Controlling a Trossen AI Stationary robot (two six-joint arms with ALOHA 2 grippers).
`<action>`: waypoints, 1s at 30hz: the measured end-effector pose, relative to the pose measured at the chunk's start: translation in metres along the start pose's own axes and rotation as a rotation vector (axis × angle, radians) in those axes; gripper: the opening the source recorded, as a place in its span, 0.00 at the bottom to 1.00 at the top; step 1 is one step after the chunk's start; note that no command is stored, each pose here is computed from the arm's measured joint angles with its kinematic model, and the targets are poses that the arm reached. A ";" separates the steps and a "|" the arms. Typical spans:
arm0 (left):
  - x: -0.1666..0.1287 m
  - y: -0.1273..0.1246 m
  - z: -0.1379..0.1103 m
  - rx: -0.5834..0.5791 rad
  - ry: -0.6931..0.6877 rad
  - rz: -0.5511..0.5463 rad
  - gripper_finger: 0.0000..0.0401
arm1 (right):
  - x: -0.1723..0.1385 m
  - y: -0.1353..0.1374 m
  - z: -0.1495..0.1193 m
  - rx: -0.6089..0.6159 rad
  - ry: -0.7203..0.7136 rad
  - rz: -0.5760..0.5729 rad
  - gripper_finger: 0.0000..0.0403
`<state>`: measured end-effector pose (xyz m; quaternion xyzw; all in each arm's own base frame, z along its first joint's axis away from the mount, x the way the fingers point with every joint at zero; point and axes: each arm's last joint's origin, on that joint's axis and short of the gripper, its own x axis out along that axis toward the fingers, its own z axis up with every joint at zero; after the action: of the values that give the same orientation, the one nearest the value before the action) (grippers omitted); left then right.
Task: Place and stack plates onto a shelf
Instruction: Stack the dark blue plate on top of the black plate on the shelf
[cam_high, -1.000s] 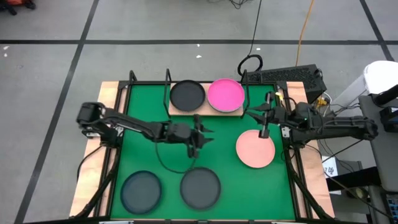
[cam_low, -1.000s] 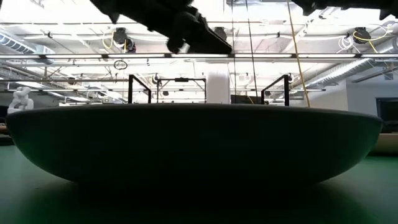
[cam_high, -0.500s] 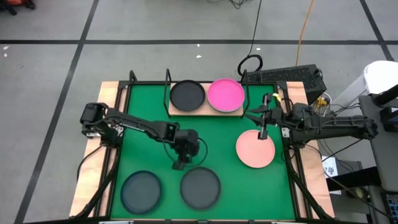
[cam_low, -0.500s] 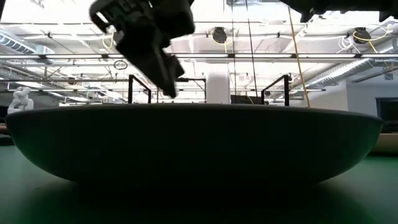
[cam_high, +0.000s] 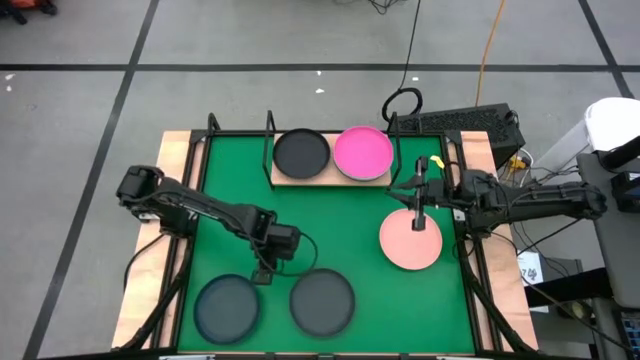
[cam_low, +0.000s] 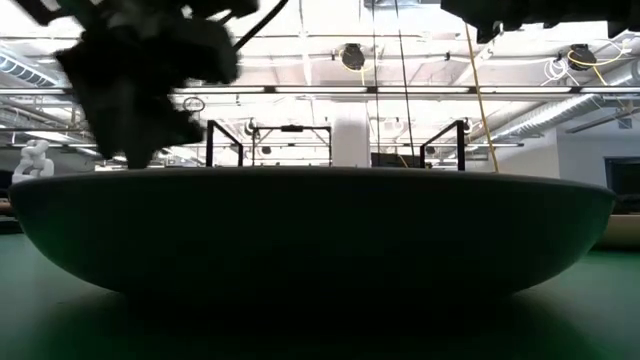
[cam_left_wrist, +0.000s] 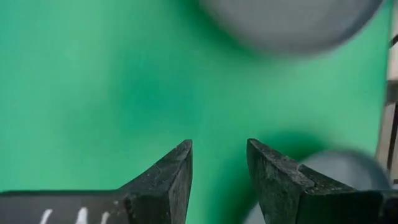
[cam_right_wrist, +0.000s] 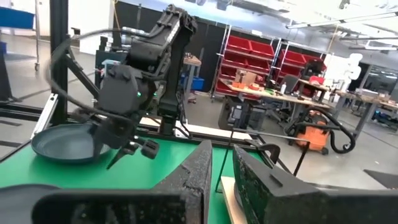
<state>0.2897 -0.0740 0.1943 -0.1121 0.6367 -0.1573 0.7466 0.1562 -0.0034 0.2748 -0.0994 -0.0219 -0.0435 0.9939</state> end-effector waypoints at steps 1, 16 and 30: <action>0.002 0.001 -0.007 -0.030 0.019 0.003 0.39 | 0.000 0.001 0.000 -0.004 -0.001 0.003 0.12; 0.003 -0.006 -0.094 -0.133 -0.001 -0.052 0.39 | 0.000 0.002 0.001 -0.027 -0.006 0.011 0.12; 0.025 -0.005 -0.107 -0.053 -0.036 -0.027 0.39 | 0.000 0.002 0.001 -0.026 -0.004 0.007 0.12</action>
<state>0.1874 -0.0850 0.1558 -0.1432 0.6255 -0.1482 0.7525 0.1565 -0.0013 0.2750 -0.1122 -0.0230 -0.0402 0.9926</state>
